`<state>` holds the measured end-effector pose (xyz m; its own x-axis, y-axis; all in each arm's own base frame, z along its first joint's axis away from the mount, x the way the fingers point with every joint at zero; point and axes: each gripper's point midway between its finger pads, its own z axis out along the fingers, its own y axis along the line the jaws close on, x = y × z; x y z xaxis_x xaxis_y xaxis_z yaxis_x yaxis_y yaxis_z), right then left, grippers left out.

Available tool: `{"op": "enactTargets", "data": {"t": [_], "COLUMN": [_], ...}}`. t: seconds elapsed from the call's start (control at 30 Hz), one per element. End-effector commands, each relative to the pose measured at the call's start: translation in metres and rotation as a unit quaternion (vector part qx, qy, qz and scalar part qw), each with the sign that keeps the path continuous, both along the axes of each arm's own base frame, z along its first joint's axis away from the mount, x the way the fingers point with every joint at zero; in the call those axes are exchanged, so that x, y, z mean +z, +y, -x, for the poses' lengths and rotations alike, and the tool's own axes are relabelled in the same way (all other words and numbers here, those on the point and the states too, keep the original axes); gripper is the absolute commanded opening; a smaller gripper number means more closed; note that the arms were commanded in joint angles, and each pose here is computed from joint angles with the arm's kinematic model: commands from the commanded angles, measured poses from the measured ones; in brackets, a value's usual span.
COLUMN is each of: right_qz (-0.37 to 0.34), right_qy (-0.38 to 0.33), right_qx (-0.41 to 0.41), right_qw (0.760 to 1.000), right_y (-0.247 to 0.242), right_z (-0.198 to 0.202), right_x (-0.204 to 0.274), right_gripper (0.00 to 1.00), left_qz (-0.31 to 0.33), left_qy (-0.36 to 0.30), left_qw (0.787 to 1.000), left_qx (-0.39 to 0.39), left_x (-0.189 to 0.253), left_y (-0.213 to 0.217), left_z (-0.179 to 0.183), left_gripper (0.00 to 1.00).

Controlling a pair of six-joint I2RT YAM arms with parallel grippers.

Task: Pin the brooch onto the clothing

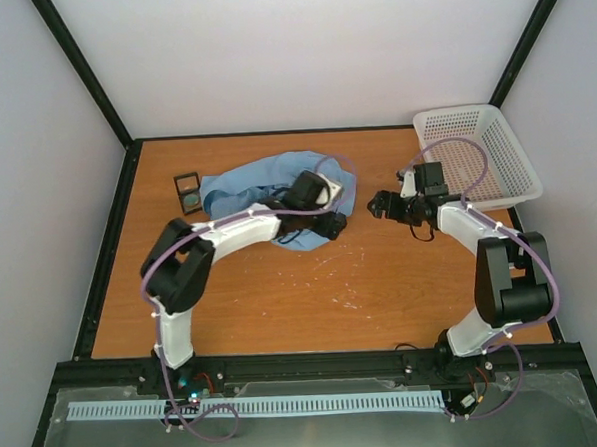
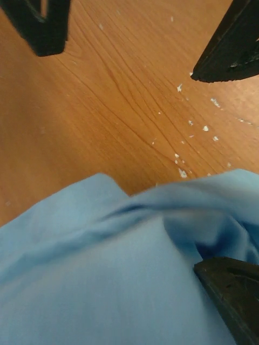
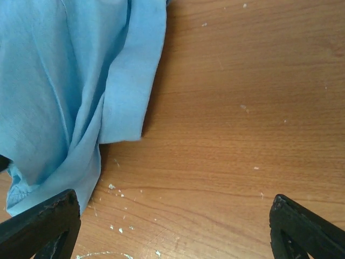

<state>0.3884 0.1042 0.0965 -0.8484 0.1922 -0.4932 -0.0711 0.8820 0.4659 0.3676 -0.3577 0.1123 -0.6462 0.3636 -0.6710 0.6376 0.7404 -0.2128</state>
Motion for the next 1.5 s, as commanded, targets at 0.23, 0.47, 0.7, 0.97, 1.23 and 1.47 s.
{"op": "enactTargets", "data": {"t": [0.23, 0.47, 0.7, 0.97, 1.23, 1.47], "right_qz": [-0.004, -0.012, -0.06, -0.087, -0.105, -0.104], "right_qy": [-0.016, -0.032, -0.194, -0.413, -0.494, -0.548], "right_qx": [-0.011, 0.015, 0.117, 0.263, 0.32, 0.296], "right_qw": [1.0, 0.999, 0.972, 0.868, 0.801, 0.775], "right_y": [-0.009, -0.002, 0.04, 0.11, 0.119, 0.103], "right_z": [0.011, 0.013, 0.02, 0.074, 0.123, 0.155], "right_x": [0.004, 0.009, 0.074, 0.161, 0.171, 0.183], "right_gripper": [0.93, 0.89, 0.87, 0.88, 0.9, 0.9], "left_qz": [-0.261, -0.235, -0.047, 0.093, 0.15, 0.193], "left_qy": [-0.041, -0.073, -0.169, -0.226, -0.266, -0.293], "left_qw": [0.964, 0.967, 0.983, 0.968, 0.952, 0.936], "left_qx": [0.034, 0.069, 0.055, 0.047, 0.035, 0.019], "left_x": [-0.095, -0.026, 0.155, 0.286, 0.35, 0.399], "left_y": [0.023, 0.04, 0.068, 0.11, 0.112, 0.113], "left_z": [-0.014, -0.008, 0.042, 0.073, 0.088, 0.101], "left_gripper": [0.72, 0.01, 0.01, 0.01, 0.01, 0.01]}}
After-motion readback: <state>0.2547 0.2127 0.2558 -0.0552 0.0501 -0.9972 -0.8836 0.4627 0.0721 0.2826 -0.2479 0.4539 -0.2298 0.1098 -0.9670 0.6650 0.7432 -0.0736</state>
